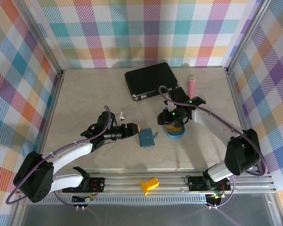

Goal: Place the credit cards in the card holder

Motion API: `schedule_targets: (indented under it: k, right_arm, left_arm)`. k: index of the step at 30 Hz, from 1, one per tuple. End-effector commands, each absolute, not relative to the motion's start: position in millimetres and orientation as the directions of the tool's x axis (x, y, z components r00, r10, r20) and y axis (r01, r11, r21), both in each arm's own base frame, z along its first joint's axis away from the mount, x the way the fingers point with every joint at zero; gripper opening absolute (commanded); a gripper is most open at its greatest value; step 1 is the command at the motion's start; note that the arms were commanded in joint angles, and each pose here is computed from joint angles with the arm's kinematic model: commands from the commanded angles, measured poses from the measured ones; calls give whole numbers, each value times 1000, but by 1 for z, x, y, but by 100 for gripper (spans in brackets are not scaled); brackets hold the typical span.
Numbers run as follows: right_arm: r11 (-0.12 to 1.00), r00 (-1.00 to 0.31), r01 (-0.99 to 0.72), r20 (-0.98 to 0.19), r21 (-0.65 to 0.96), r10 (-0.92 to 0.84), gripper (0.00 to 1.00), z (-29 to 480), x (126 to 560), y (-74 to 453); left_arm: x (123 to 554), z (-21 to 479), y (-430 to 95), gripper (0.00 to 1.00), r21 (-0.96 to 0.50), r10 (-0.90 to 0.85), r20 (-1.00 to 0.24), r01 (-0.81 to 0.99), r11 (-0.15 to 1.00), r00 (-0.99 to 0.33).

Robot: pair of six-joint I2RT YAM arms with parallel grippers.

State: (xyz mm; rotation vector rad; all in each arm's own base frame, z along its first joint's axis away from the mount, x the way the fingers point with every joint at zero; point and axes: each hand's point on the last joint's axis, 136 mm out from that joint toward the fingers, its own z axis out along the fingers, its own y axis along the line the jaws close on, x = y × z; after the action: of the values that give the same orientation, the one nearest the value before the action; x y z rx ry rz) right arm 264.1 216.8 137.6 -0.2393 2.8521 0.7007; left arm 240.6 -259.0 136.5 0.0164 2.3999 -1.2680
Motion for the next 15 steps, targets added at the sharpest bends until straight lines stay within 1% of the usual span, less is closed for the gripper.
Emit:
schedule_targets:
  k: [1, 5, 10, 15]
  right_arm:
    - [853, -973, -208, -187, 479, -133, 44, 127, 246, 211]
    - [812, -975, -218, -164, 542, -152, 44, 120, 234, 217]
    - [764, -974, -227, -159, 604, -163, 43, 115, 232, 229]
    - [760, -973, -233, -152, 607, -176, 41, 107, 234, 233]
  left_arm:
    - [239, 141, -275, 59, -802, -152, -396, 260, 538, -906]
    - [242, 132, -287, 59, -808, -135, -379, 256, 531, -916]
    - [251, 124, -297, 58, -811, -131, -368, 249, 530, -921]
    - [259, 116, -299, 57, -804, -143, -370, 240, 545, -918]
